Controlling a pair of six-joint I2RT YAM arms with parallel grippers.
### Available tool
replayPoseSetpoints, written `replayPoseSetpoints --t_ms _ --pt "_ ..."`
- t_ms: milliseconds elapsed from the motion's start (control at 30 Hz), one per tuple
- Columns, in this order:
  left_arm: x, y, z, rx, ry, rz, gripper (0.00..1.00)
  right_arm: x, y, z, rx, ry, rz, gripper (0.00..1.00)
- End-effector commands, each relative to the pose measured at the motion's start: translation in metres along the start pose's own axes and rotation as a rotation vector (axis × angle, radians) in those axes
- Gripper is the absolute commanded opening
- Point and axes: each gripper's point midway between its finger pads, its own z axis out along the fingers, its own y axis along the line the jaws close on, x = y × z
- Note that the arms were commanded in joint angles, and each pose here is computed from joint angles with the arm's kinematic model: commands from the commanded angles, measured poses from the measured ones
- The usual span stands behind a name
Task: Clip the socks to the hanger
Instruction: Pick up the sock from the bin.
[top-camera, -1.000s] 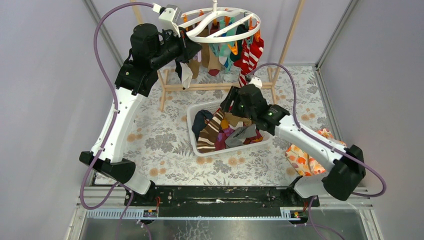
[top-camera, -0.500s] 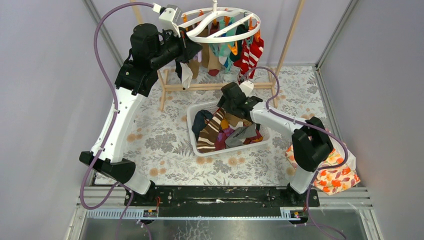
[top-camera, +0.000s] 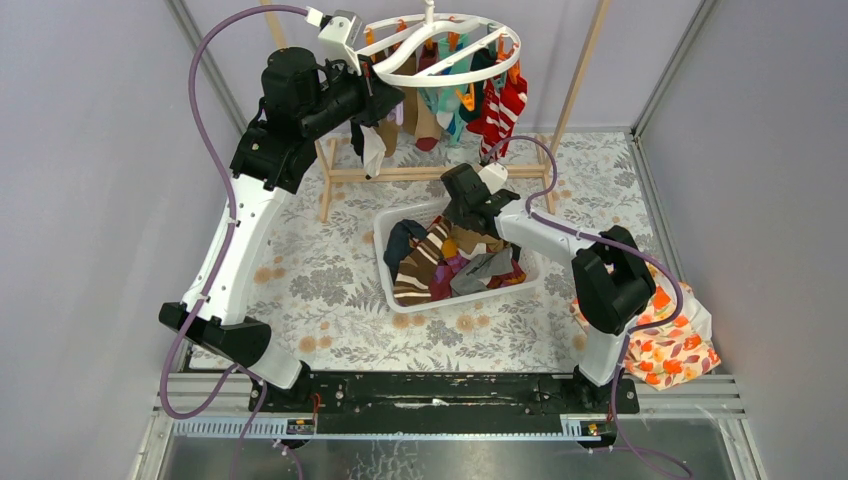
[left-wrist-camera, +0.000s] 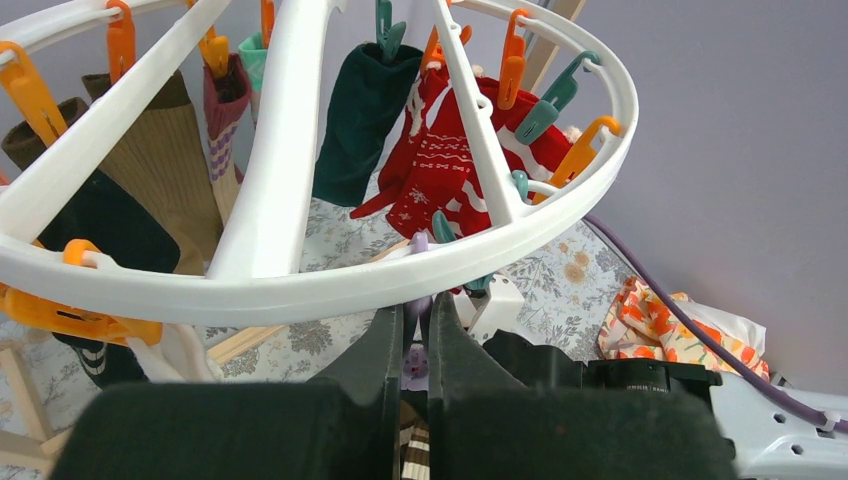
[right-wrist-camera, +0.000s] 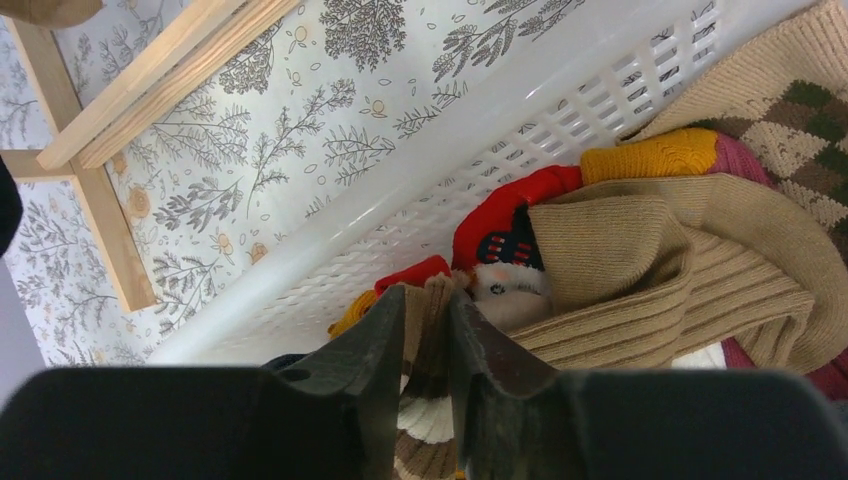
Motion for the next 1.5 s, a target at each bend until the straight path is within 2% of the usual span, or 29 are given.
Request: replayPoseSetpoints --t_ms 0,100,200,300,533,733,900,1067,1200,1333,1467 --pt "-0.002 -0.011 -0.008 0.044 0.001 0.008 0.0 -0.03 0.017 -0.012 -0.047 -0.079 0.053 0.24" --pt "-0.003 -0.012 -0.009 0.044 -0.004 0.01 0.0 -0.035 0.02 -0.018 -0.066 -0.089 0.06 0.13" --pt "-0.004 -0.012 -0.01 0.043 -0.007 0.011 0.0 -0.045 0.036 -0.032 -0.165 -0.117 0.069 0.0" --pt "-0.006 -0.013 -0.011 0.043 -0.01 0.011 0.0 -0.064 0.064 -0.061 -0.379 -0.191 0.074 0.0" --pt "-0.006 -0.014 -0.012 0.046 -0.011 0.006 0.0 -0.09 0.104 -0.178 -0.983 -0.422 -0.008 0.0" --pt "-0.011 -0.023 -0.016 0.081 -0.018 -0.019 0.0 -0.074 0.127 -0.257 -1.331 -0.384 -0.136 0.0" --pt "-0.013 -0.033 -0.018 0.124 -0.014 -0.052 0.0 -0.064 0.139 -0.306 -1.589 -0.301 -0.121 0.0" --pt "-0.009 -0.04 -0.019 0.164 -0.004 -0.082 0.0 -0.055 0.149 -0.333 -1.819 -0.183 -0.079 0.0" --pt "-0.011 -0.044 -0.02 0.182 -0.004 -0.094 0.0 -0.063 0.154 -0.337 -1.899 -0.165 0.003 0.0" --pt "-0.012 -0.048 -0.022 0.207 -0.004 -0.111 0.0 -0.081 0.154 -0.332 -1.92 -0.2 0.101 0.0" --pt "-0.012 -0.05 -0.023 0.223 -0.008 -0.129 0.0 -0.091 0.158 -0.323 -1.922 -0.178 0.182 0.0"
